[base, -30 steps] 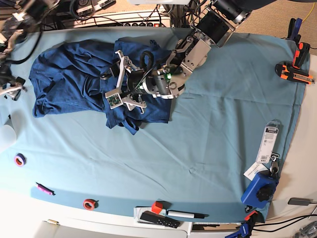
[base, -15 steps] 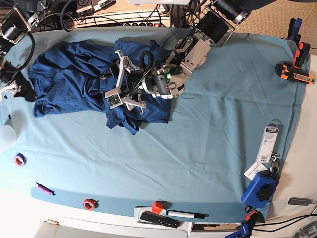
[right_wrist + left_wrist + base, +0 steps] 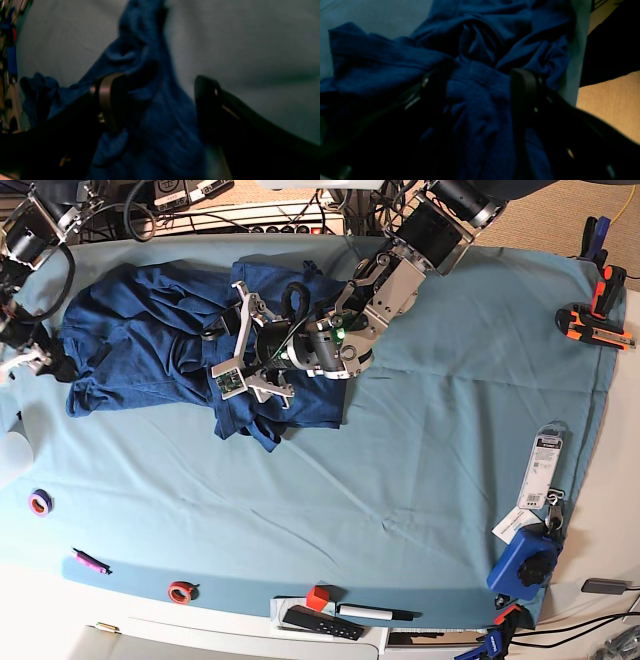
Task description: Layout the t-shirt on the table in an organized manner, then fold the t-shirt properly
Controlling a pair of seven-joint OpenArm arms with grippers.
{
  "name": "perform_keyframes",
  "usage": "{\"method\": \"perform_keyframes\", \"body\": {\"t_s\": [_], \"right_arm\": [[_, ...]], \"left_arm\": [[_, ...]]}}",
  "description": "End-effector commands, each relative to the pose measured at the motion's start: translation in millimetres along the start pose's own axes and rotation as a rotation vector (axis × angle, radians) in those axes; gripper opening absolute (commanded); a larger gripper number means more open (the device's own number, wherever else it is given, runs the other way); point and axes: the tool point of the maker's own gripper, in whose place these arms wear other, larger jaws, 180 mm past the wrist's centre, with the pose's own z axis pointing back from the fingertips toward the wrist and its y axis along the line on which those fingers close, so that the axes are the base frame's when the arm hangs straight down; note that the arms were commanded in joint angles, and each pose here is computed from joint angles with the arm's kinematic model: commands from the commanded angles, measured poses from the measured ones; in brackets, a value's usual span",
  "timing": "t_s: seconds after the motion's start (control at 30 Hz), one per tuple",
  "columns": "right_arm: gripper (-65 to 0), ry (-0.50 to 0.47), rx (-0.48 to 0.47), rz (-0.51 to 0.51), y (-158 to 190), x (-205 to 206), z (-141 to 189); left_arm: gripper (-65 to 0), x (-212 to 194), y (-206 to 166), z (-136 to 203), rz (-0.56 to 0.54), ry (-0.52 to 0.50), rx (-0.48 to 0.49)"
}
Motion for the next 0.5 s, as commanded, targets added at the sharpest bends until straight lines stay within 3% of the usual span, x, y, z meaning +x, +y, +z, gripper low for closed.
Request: {"method": "perform_keyframes", "body": {"t_s": [0.0, 0.2, 0.47], "right_arm": [[-23.8, 0.035, -0.011, 0.031, 2, 0, -1], [-23.9, 0.122, 0.008, 0.075, 15, -20, -22], [-23.9, 0.184, 0.003, 0.078, 13, -30, -20]], "left_arm": [[-25.5, 24, 0, 1, -0.016, -0.069, -0.005], [-25.5, 23, 0, 1, -0.016, -0.069, -0.004], [-25.5, 24, 6, 2, 0.002, -0.067, 0.021]]}}
